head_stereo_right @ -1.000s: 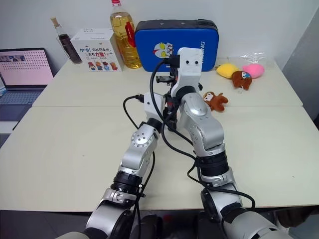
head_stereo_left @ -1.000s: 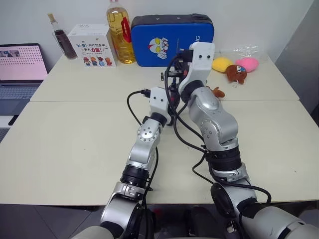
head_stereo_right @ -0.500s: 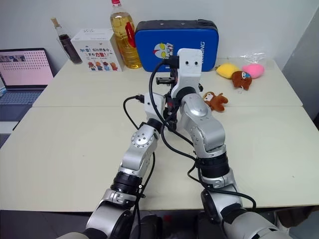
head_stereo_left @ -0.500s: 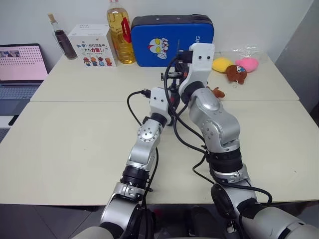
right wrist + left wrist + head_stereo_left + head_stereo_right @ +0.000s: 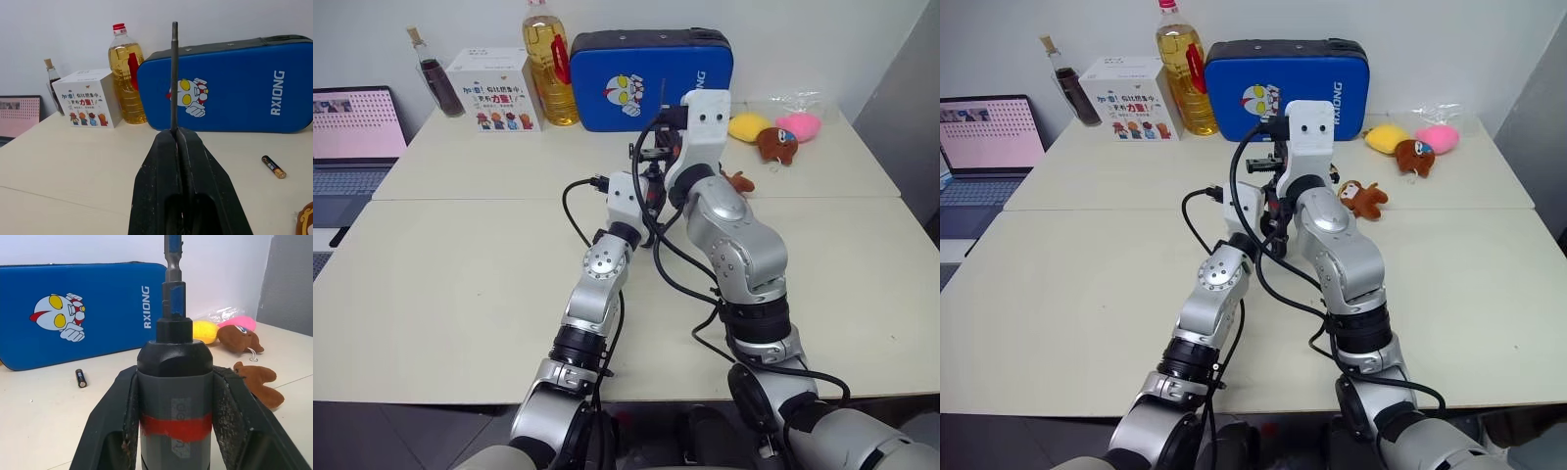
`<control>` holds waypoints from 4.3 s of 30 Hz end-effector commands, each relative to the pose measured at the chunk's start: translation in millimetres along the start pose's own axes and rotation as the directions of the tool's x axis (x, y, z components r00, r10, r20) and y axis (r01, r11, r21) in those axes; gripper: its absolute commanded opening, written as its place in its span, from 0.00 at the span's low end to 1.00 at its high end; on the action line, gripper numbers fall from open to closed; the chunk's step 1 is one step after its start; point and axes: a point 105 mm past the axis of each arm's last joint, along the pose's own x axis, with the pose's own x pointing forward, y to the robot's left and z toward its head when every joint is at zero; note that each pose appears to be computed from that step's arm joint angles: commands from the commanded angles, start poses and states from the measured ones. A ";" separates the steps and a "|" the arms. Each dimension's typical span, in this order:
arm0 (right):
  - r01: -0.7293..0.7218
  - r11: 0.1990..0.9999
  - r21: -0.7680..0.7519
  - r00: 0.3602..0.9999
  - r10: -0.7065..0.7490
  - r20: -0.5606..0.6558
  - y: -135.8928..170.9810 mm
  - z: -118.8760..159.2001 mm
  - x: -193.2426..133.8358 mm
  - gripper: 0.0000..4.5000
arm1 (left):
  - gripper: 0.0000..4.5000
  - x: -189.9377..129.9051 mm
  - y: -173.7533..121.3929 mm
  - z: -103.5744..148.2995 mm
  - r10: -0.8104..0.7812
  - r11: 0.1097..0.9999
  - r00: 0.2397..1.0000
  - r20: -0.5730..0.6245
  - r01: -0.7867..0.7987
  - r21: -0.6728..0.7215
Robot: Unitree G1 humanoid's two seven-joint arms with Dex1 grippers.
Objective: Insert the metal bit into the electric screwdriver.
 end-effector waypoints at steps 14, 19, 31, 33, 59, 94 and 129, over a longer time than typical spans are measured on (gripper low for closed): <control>-0.023 0.999 -0.041 0.993 0.018 -0.114 1.7 -23.6 -4.0 0.00 | 0.37 0.4 2.5 13.3 0.013 1.000 0.999 0.049 -0.014 0.012; 0.003 0.999 -0.034 0.992 -0.007 -0.123 -4.2 -25.1 -4.6 0.00 | 0.37 0.2 2.4 13.2 0.015 1.000 0.999 0.050 -0.016 0.010; 0.048 0.999 -0.009 0.987 -0.049 -0.155 -13.1 -31.8 -6.4 0.00 | 0.37 0.7 2.2 14.4 0.014 1.000 0.998 0.053 -0.014 0.010; 0.052 0.999 -0.005 0.986 -0.052 -0.159 -13.9 -32.6 -6.5 0.00 | 0.37 0.8 2.2 14.4 0.014 1.000 0.998 0.053 -0.014 0.009; 0.108 0.994 0.003 0.975 -0.106 -0.194 -17.8 -37.3 -3.5 0.00 | 0.37 10.4 -3.3 15.0 0.039 0.996 0.996 0.082 -0.045 0.076; -0.038 0.997 -0.071 0.969 0.019 -0.247 -30.3 -38.2 -0.8 0.00 | 0.37 1.6 2.6 12.8 0.030 0.997 0.996 0.087 -0.036 0.068; 0.138 0.990 0.003 0.934 -0.129 -0.333 -33.3 -57.6 -7.5 0.00 | 0.37 -1.7 1.7 0.9 0.117 0.975 0.987 0.112 -0.136 0.174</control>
